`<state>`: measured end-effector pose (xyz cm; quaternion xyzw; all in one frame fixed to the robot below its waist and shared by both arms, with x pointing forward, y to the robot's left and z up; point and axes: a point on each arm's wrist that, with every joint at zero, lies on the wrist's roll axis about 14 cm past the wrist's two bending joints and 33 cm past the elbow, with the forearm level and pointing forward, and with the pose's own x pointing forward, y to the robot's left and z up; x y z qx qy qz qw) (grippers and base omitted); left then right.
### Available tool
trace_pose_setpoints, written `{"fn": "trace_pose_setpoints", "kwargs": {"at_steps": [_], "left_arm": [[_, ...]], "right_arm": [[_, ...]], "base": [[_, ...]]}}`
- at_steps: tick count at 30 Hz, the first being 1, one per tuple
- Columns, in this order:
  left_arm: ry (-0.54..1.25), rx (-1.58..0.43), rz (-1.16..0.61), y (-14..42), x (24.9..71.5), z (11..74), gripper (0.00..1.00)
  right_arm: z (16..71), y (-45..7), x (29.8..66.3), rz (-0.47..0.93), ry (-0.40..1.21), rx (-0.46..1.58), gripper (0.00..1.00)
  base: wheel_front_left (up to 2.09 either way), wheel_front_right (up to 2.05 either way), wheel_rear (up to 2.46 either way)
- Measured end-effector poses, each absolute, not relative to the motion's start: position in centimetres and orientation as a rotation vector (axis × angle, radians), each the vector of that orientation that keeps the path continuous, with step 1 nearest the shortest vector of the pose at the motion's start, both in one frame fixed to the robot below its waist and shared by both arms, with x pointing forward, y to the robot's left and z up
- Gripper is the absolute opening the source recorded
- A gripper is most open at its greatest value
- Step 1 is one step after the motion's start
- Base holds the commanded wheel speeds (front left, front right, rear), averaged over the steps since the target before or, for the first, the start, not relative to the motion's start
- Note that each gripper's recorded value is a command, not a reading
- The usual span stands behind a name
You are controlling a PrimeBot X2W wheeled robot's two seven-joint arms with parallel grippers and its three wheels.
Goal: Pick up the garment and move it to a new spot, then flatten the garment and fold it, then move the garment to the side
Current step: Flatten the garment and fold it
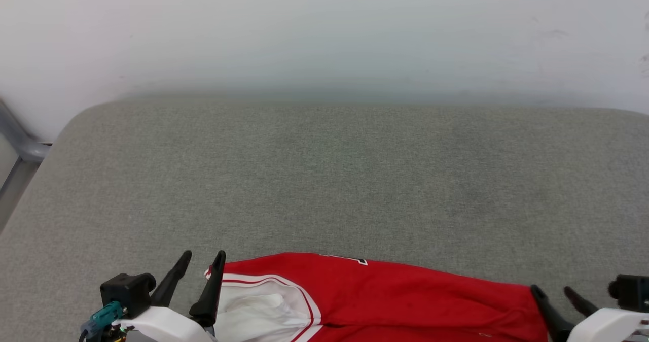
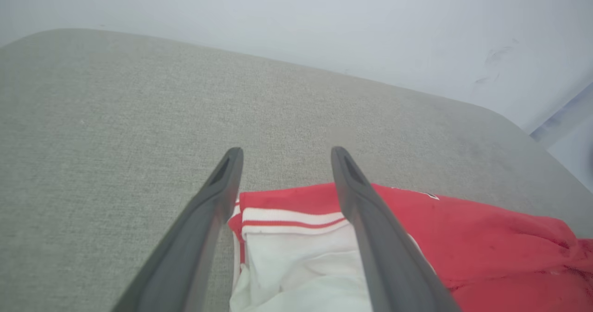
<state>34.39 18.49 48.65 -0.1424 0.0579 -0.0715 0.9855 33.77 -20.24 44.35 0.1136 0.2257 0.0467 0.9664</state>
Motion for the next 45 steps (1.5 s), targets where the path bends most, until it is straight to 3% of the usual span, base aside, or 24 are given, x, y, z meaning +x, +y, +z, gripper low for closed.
{"fn": "trace_pose_setpoints", "kwargs": {"at_steps": [6, 12, 31, 32, 33, 34, 45], "left_arm": [[-0.061, -0.186, -0.083, 19.1, 35.0, 52.0, 1.00], [-0.155, -0.138, -0.054, 19.3, 35.0, 54.5, 1.00], [-0.079, -0.085, -0.026, 19.9, 35.4, 51.4, 1.00], [-0.073, -0.085, -0.025, 19.9, 35.4, 51.3, 1.00], [-0.071, -0.083, -0.026, 19.8, 35.5, 51.2, 1.00], [-0.069, -0.076, -0.026, 19.9, 35.5, 51.1, 1.00], [-0.077, -0.072, -0.030, 19.8, 34.8, 51.3, 1.00]], "right_arm": [[44.3, -23.3, 33.3, 0.051, 0.565, 0.154, 1.00], [42.9, -23.0, 32.7, 0.062, 0.670, 0.151, 1.00], [35.4, -18.9, 31.4, 0.138, 0.971, 0.254, 1.00], [35.3, -18.8, 31.4, 0.142, 0.982, 0.258, 0.39], [35.2, -18.8, 31.5, 0.144, 0.985, 0.258, 0.07], [35.2, -18.6, 31.6, 0.149, 0.990, 0.267, 0.00], [37.4, -18.6, 32.8, 0.171, 0.922, 0.262, 0.00]], "base": [[0.00, 0.00, 0.00], [0.00, 0.00, 0.00], [0.00, 0.00, 0.00], [0.00, 0.00, 0.00], [0.00, 0.00, 0.00], [0.00, 0.00, 0.00], [0.00, 0.00, 0.00]]}}
